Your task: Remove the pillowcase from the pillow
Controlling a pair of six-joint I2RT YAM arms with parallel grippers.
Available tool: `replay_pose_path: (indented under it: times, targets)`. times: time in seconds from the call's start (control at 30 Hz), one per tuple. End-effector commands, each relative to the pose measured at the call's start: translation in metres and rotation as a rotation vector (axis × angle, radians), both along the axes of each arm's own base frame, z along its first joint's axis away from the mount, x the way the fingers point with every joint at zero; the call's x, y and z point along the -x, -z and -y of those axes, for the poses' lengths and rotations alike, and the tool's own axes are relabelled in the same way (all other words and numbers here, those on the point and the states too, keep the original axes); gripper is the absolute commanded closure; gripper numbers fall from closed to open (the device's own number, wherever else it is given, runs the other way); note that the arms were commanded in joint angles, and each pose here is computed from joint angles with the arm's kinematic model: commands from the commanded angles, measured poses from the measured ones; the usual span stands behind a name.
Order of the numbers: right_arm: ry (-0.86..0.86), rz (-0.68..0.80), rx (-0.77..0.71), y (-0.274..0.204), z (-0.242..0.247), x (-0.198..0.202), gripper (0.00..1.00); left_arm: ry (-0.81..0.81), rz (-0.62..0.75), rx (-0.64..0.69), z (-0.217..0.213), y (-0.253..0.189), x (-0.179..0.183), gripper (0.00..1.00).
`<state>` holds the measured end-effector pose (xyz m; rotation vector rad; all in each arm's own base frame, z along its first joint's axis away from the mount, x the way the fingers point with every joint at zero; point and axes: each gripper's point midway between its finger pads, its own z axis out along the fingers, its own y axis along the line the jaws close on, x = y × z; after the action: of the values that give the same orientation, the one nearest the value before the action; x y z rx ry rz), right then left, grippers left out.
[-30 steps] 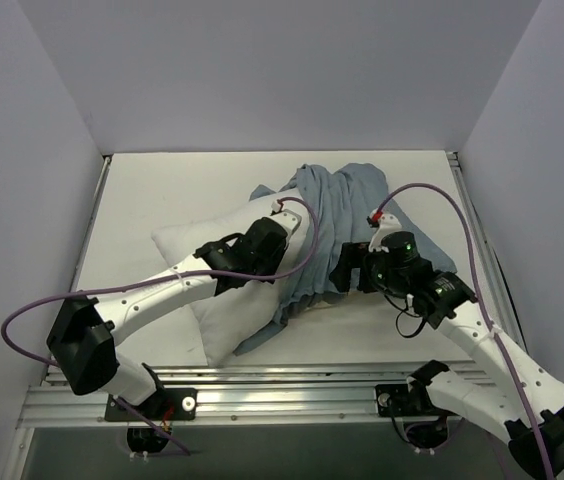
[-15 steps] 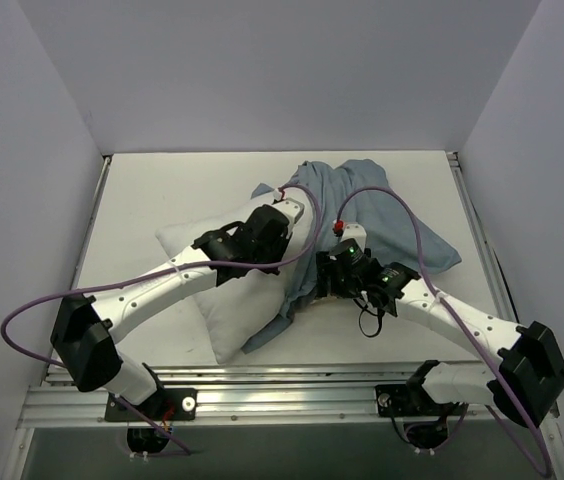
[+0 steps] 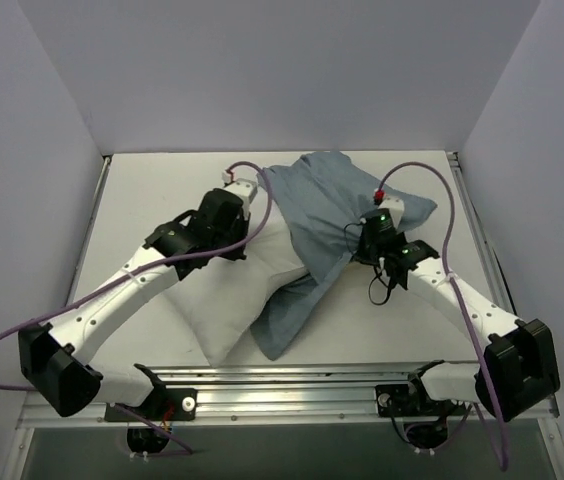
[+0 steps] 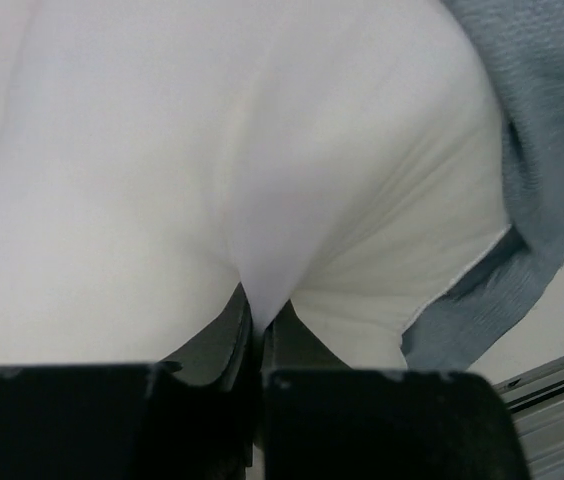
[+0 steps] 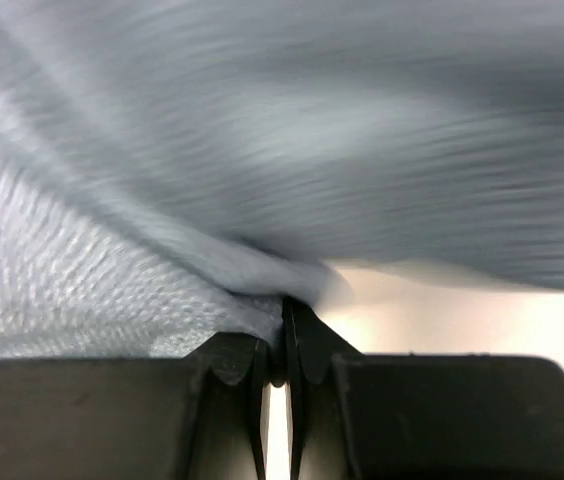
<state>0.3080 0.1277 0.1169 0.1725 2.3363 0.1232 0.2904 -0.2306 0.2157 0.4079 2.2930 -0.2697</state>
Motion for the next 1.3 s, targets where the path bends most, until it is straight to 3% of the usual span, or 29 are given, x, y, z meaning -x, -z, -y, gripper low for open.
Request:
replay_pose_path:
  times: [0.0,0.13,0.3,0.5,0.53,0.57,0.6,0.63,0.67,0.73,0.77,0.97,1.1,1.27]
  targets:
    - [0.228,0.096,0.064,-0.042,0.076,-0.029,1.0,-0.212,0.051,-0.017,-0.08,-0.033,0.001,0.98]
    - [0.391,0.155,-0.029,-0.068,0.125,-0.05,1.0,-0.311,0.065,0.013,-0.124,-0.048,0.014,0.98]
    - [0.515,0.216,-0.119,-0.085,0.163,-0.069,1.0,-0.297,0.02,0.052,-0.129,-0.042,0.041,0.98]
    - [0.425,0.206,-0.172,-0.086,0.153,-0.081,1.0,-0.156,-0.103,0.244,-0.093,-0.019,0.079,0.98]
    - [0.358,0.208,-0.218,-0.089,0.139,-0.078,0.95,-0.08,-0.128,0.313,-0.076,-0.022,0.088,0.97]
    - [0.327,0.215,-0.228,-0.091,0.133,-0.077,0.9,-0.065,-0.16,0.336,-0.069,-0.017,0.094,0.72]
    - [0.305,0.219,-0.235,-0.094,0.13,-0.074,0.84,-0.053,-0.165,0.347,-0.065,-0.019,0.096,0.59]
    - [0.282,0.233,-0.241,-0.1,0.126,-0.068,0.7,-0.045,-0.167,0.349,-0.063,-0.02,0.097,0.48]
    - [0.263,0.223,-0.244,-0.102,0.123,-0.062,0.64,-0.046,-0.162,0.35,-0.063,-0.024,0.096,0.21]
    - [0.25,0.26,-0.236,-0.118,0.122,-0.051,0.45,-0.037,-0.132,0.36,-0.061,-0.041,0.091,0.02]
    - [0.245,0.267,-0.237,-0.122,0.12,-0.046,0.41,-0.033,-0.118,0.369,-0.059,-0.049,0.087,0.06]
    - [0.163,0.394,-0.286,-0.173,0.101,-0.026,0.24,0.0,-0.043,0.375,-0.043,-0.092,0.043,0.06]
    - [-0.016,0.412,-0.279,-0.194,0.064,-0.029,0.2,-0.062,-0.111,0.32,-0.045,-0.061,-0.005,0.06]
    - [-0.204,0.412,-0.248,-0.205,0.004,-0.045,0.16,-0.075,-0.215,0.278,-0.041,-0.007,-0.03,0.06]
